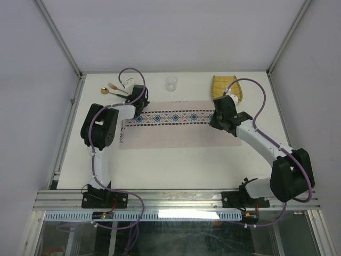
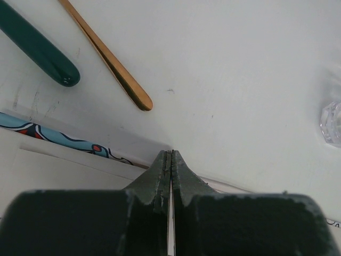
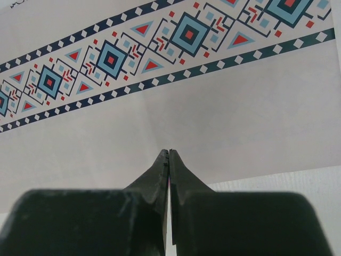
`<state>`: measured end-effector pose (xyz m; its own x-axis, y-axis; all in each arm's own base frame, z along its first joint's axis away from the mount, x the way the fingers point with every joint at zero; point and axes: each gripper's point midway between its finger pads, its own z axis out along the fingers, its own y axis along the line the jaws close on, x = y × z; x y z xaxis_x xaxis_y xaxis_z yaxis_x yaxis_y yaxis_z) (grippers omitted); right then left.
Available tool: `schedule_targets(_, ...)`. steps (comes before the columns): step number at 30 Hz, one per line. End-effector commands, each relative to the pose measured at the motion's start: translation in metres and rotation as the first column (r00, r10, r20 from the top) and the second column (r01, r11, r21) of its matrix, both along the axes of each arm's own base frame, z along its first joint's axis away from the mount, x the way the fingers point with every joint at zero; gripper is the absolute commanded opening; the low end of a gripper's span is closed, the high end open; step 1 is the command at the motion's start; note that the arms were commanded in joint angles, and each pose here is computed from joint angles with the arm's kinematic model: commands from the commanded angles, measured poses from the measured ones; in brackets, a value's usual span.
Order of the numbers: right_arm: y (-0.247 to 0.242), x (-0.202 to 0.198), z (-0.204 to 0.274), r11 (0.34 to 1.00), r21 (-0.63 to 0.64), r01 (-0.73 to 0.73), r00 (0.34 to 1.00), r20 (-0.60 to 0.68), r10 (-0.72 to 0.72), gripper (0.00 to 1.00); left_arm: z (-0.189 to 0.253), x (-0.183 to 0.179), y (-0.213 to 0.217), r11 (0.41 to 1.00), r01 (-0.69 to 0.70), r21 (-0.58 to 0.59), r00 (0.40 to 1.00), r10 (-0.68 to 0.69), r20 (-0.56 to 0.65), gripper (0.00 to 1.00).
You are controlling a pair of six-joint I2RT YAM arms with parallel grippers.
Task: Set the dinner table for one person
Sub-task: Adjust the napkin at the center of the board.
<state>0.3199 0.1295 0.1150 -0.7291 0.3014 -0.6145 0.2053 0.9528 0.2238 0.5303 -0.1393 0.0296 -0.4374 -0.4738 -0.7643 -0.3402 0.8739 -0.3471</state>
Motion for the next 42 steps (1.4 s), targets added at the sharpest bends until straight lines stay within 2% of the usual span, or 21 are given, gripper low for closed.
schedule_targets(1,0.005,0.014,0.020,1.000,0.014,-0.004,0.997,0.072,0.003,0.00,-0.004,-0.013,0.009,1.000,-0.010,0.028,0.999,0.012,-0.053,0.00)
schedule_targets(10,0.003,0.015,0.021,1.000,-0.003,-0.010,0.997,0.080,0.010,0.00,0.018,0.013,0.003,0.999,-0.002,0.037,1.000,0.002,0.007,0.00)
schedule_targets(12,0.005,0.016,0.021,1.000,-0.001,-0.021,0.997,0.080,0.021,0.00,0.040,0.023,0.000,0.999,0.005,0.034,0.998,-0.007,0.057,0.00)
schedule_targets(17,0.009,0.019,0.021,0.998,-0.002,-0.055,0.995,0.079,0.055,0.00,0.134,0.030,-0.013,0.998,0.046,0.050,0.969,-0.056,0.240,0.00)
schedule_targets(19,0.010,0.019,0.021,0.998,-0.005,-0.061,0.995,0.079,0.061,0.00,0.164,0.014,-0.018,0.997,0.064,0.032,0.960,-0.071,0.270,0.00)
schedule_targets(20,0.009,0.019,0.021,0.998,-0.007,-0.060,0.995,0.081,0.060,0.00,0.165,0.003,-0.020,0.997,0.078,0.019,0.962,-0.080,0.260,0.00)
schedule_targets(23,0.009,0.019,0.020,0.998,-0.012,-0.069,0.995,0.076,0.069,0.00,0.137,-0.044,-0.017,0.995,0.085,-0.041,0.982,-0.077,0.172,0.03)
schedule_targets(26,0.015,0.018,0.017,0.995,0.001,-0.099,0.993,0.065,0.099,0.00,0.105,-0.096,-0.010,0.990,0.067,-0.120,0.994,-0.056,0.094,0.00)
schedule_targets(31,0.019,0.016,0.011,0.992,0.008,-0.126,0.991,0.044,0.125,0.00,0.081,-0.166,-0.014,0.980,0.049,-0.195,0.998,-0.043,0.037,0.00)
schedule_targets(35,0.018,0.014,0.008,0.992,0.002,-0.124,0.991,0.040,0.124,0.00,0.057,-0.196,-0.001,0.990,-0.003,-0.139,0.999,-0.003,-0.046,0.00)
schedule_targets(42,0.017,0.011,0.004,0.991,0.003,-0.131,0.991,0.031,0.131,0.00,0.039,-0.227,0.021,0.994,-0.078,-0.083,0.987,0.065,-0.145,0.00)
